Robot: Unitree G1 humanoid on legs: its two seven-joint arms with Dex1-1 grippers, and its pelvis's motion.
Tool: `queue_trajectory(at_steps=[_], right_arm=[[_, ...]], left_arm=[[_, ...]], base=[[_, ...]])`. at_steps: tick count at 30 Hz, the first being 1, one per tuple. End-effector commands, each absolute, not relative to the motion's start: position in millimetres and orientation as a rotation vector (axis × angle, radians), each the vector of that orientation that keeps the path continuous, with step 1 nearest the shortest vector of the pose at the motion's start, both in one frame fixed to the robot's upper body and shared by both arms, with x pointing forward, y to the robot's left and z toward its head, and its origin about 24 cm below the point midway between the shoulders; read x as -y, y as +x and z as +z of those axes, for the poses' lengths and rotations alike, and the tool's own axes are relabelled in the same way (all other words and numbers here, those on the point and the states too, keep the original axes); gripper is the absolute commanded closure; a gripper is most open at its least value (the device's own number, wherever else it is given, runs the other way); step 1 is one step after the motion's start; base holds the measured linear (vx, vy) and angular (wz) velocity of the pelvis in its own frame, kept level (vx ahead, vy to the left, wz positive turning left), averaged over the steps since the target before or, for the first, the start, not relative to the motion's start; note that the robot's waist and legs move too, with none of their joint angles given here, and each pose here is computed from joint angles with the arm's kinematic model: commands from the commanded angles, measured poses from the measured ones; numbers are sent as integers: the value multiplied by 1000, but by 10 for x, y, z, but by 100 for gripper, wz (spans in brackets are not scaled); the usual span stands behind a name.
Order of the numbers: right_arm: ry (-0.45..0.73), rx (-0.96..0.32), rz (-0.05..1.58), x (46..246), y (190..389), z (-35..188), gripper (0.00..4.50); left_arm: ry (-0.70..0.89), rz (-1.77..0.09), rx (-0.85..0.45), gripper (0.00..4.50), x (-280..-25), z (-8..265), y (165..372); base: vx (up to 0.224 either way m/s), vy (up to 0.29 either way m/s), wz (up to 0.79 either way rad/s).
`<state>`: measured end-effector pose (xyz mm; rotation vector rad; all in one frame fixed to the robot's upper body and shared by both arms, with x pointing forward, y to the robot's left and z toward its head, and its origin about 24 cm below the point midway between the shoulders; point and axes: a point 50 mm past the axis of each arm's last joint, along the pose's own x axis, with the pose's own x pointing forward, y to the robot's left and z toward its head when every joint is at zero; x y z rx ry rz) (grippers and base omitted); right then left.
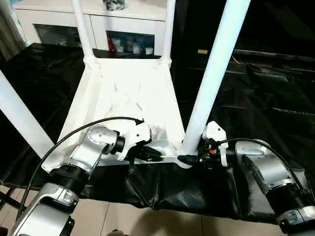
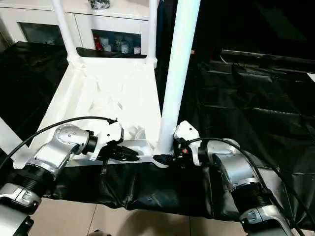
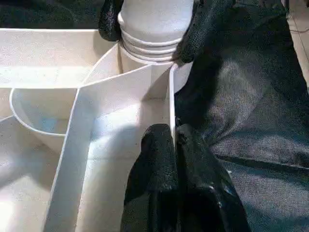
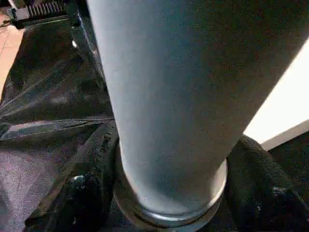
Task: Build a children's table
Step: Rotate leg to tighten
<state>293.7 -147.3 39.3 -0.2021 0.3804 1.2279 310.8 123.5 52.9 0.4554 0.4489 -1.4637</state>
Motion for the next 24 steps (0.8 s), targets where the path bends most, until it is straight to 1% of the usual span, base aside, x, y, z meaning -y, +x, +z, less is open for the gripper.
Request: queue_trajectory(at_steps=[1, 3, 5, 6, 7, 10, 11, 12, 13, 14, 15, 16, 19, 20, 22, 24], right_arm=[[-191, -380, 1257, 1327, 2871, 306, 180], [-182, -376, 1242, 1317, 2870, 298, 180], [-75, -337, 1023, 1183, 2920, 228, 180], [-75, -337, 1023, 1183, 2920, 228, 180], [-25, -330, 917, 1111, 2944, 203, 180], [0, -339, 803, 988, 2976, 169, 180], [3, -339, 791, 974, 2982, 167, 180], [17, -339, 738, 912, 3004, 160, 180], [3, -313, 680, 753, 3035, 184, 180], [3, -313, 680, 753, 3035, 184, 180], [3, -288, 657, 685, 3051, 222, 146], [3, -288, 657, 685, 3051, 222, 146], [12, -277, 660, 690, 3048, 252, 91], [15, -273, 659, 711, 3048, 261, 91], [3, -234, 641, 844, 3071, 326, 72], [-3, -220, 618, 923, 3089, 362, 53]], left_arm=[[517, -1454, -509, 450, -1207, 452, 3119], [520, -1447, -511, 450, -1199, 447, 3124], [485, -1348, -481, 450, -1011, 431, 3191], [485, -1348, -481, 450, -1011, 431, 3191], [459, -1296, -462, 450, -903, 435, 3225], [440, -1265, -450, 450, -735, 421, 3231], [436, -1262, -447, 450, -715, 422, 3232], [422, -1247, -436, 450, -629, 425, 3236], [392, -1244, -401, 450, -438, 454, 3229], [392, -1244, -401, 450, -438, 454, 3229], [375, -1260, -387, 450, -362, 472, 3216], [375, -1260, -387, 450, -362, 472, 3216], [381, -1282, -371, 450, -362, 482, 3207], [389, -1304, -358, 450, -377, 485, 3198], [423, -1350, -339, 450, -482, 478, 3178], [435, -1356, -346, 450, -542, 466, 3173]], base=[[0, 0, 0], [0, 0, 0], [0, 0, 0], [0, 0, 0], [0, 0, 0], [0, 0, 0], [0, 0, 0], [0, 0, 0], [0, 0, 0], [0, 0, 0], [0, 0, 0], [0, 0, 0], [0, 0, 0], [0, 0, 0], [0, 0, 0], [0, 0, 0]])
